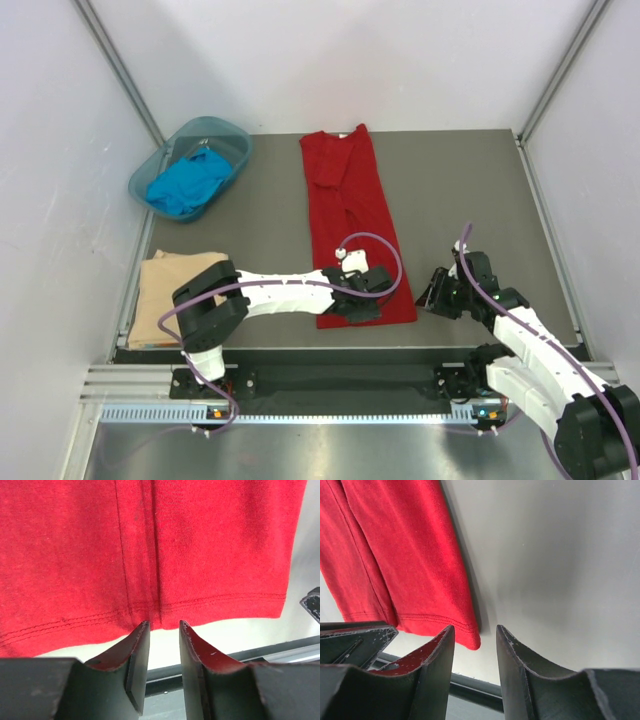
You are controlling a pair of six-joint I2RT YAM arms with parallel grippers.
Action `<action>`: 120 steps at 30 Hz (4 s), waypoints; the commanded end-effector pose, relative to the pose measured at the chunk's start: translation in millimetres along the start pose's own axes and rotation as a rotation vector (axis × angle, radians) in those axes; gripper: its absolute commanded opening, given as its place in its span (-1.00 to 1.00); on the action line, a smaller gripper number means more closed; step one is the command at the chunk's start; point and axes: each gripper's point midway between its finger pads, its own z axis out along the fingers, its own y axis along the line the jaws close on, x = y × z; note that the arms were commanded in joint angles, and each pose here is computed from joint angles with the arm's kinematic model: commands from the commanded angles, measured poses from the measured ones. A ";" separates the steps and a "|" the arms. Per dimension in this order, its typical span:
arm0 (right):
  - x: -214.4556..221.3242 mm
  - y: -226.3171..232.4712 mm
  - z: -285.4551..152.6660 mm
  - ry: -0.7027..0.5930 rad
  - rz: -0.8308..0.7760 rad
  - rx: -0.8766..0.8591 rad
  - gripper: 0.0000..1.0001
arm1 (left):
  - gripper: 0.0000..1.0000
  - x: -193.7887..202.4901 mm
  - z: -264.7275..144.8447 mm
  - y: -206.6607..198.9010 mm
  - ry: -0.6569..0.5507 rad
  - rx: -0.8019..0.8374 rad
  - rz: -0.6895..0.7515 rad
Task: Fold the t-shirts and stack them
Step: Fold the tshirt
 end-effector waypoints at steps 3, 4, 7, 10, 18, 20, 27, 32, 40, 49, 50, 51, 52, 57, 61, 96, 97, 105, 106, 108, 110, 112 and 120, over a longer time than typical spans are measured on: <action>-9.2 10.9 -3.4 -0.035 -0.039 -0.036 -0.21 | -0.29 -6.0 6.6 -9.2 -0.014 -0.003 0.002; -9.1 10.7 -3.2 -0.033 -0.038 -0.035 -0.21 | -0.29 -7.2 7.4 -9.5 -0.019 -0.001 0.003; -9.5 10.8 -3.0 -0.035 -0.042 -0.036 -0.20 | -0.33 -10.6 10.3 -9.1 -0.030 -0.008 0.003; -11.0 11.5 -3.4 -0.039 -0.046 -0.037 -0.20 | -0.43 -10.4 11.2 -9.0 -0.027 -0.015 0.006; -9.3 9.2 -2.1 -0.040 -0.048 -0.034 -0.20 | -0.52 -3.4 20.7 -1.6 0.001 -0.059 0.011; -8.4 8.1 -1.8 -0.038 -0.048 -0.031 -0.20 | -0.53 -2.3 22.1 1.2 0.005 -0.076 0.013; -8.5 8.9 -2.0 -0.039 -0.048 -0.035 -0.20 | -0.98 -0.6 22.0 3.9 0.010 -0.090 0.012; -8.3 9.7 -2.6 -0.040 -0.049 -0.039 -0.20 | -1.00 -10.3 10.3 -4.9 -0.018 -0.063 0.008; -7.2 9.0 -1.0 -0.036 -0.044 -0.038 -0.20 | -1.00 -11.3 0.5 -5.5 -0.023 -0.061 0.006; -5.2 10.6 1.8 -0.024 -0.043 -0.053 -0.20 | -1.00 -7.4 -0.9 6.4 -0.031 -0.089 0.003; -4.9 11.5 2.3 -0.022 -0.043 -0.059 -0.20 | -1.00 -5.5 1.0 7.8 -0.028 -0.095 0.004; -5.1 13.2 3.9 -0.021 -0.045 -0.070 -0.20 | -1.00 -2.9 2.4 9.0 -0.018 -0.097 0.003; -1.5 16.3 4.9 -0.003 -0.045 -0.092 -0.21 | -1.00 -1.0 4.3 12.4 -0.013 -0.106 0.001; 7.0 14.5 13.1 0.047 -0.040 -0.095 -0.21 | -1.00 1.5 5.2 14.3 -0.011 -0.105 0.002; 12.3 15.8 14.5 0.059 -0.027 -0.116 -0.21 | -1.00 4.5 7.9 17.6 -0.002 -0.113 0.005; 22.1 5.0 9.9 0.062 0.005 -0.069 -0.53 | -0.29 -4.6 -32.0 -11.4 0.045 -0.015 0.091; 23.3 4.6 10.3 0.067 0.006 -0.069 -0.53 | -0.28 -8.9 -38.3 -14.0 0.039 0.005 0.102; 34.6 1.3 13.5 0.097 0.001 -0.086 -1.00 | -0.15 -33.7 -58.7 37.8 0.011 0.004 0.078; 35.4 3.5 12.6 0.098 0.002 -0.101 -1.00 | -0.15 -41.6 -65.8 45.6 0.008 0.030 0.043; 35.4 6.3 10.6 0.089 0.012 -0.118 -1.00 | -0.15 -34.0 -61.4 80.3 0.034 -0.010 0.017; 35.9 6.2 9.4 0.084 0.023 -0.117 -1.00 | -0.14 -36.5 -68.7 104.5 0.017 -0.022 -0.006; 36.9 6.0 8.8 0.083 0.028 -0.116 -1.00 | -0.08 -41.7 -78.7 110.8 -0.018 0.003 -0.030; 41.1 3.0 10.1 0.088 0.053 -0.105 -1.00 | 0.00 -19.5 -54.8 119.8 0.026 0.083 -0.077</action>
